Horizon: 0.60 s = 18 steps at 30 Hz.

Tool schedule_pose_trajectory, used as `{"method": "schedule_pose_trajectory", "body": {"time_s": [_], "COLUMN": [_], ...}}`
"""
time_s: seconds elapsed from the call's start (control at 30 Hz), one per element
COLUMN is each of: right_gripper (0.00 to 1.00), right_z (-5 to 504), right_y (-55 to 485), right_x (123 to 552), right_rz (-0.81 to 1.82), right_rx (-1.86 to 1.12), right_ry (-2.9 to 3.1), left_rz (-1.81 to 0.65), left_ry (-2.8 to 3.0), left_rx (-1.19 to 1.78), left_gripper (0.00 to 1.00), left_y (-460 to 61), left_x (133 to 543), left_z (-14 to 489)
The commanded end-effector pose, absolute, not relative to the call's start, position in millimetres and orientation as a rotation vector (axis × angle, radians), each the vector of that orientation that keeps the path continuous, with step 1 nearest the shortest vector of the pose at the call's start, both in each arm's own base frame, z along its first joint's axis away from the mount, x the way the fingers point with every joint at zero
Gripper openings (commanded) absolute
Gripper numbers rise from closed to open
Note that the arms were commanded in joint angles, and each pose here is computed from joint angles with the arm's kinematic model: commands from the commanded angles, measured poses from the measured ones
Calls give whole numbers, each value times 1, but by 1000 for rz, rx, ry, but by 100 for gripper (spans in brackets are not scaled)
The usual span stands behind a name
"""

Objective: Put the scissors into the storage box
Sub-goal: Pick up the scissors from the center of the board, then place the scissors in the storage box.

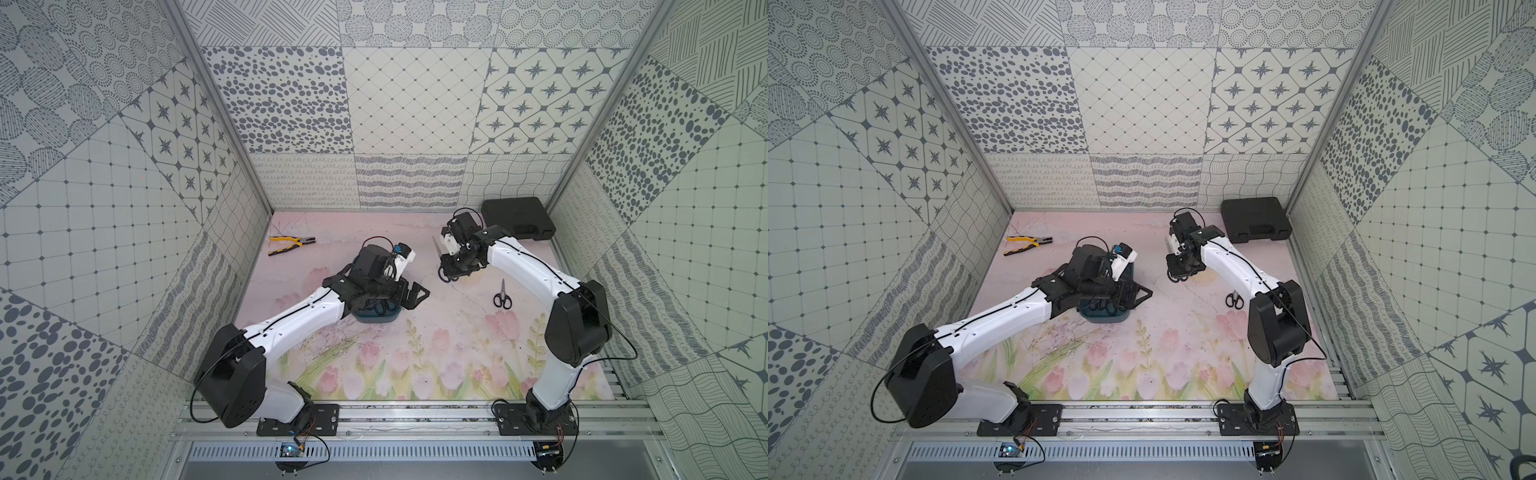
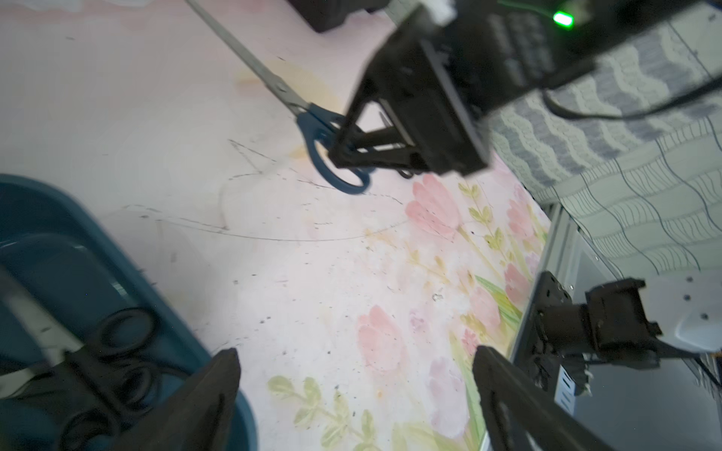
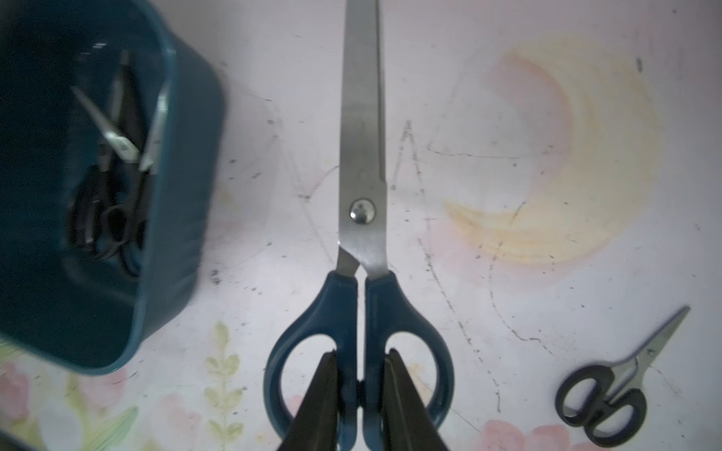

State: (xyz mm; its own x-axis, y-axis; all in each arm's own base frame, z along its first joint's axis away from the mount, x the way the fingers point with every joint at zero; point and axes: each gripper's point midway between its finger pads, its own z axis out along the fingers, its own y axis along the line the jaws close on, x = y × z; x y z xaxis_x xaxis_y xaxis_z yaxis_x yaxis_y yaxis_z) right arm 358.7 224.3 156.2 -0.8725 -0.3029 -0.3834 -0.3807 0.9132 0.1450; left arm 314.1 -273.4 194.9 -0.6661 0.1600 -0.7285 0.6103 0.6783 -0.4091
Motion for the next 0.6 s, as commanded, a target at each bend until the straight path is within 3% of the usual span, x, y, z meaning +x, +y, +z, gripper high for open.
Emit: {"method": "schedule_pose_trajectory", "body": {"time_s": [0.0, 0.13, 0.27, 0.57], "right_gripper": [0, 0, 0, 0], "right_z": [180, 181, 167, 129], "right_y": [268, 322, 368, 409], "right_x": [332, 306, 299, 331], "right_rz": [472, 560, 605, 609], "right_rx": [-566, -601, -569, -445], "right_ry": [2689, 2696, 2694, 2723], "left_rz": [-733, -602, -524, -482], "left_ry": [2220, 2309, 2328, 2311], "left_rx": [149, -162, -327, -424], "left_gripper": [98, 98, 98, 99], "left_y": [-190, -123, -92, -76], "left_x": [352, 354, 343, 326], "left_z": [197, 166, 150, 142]}}
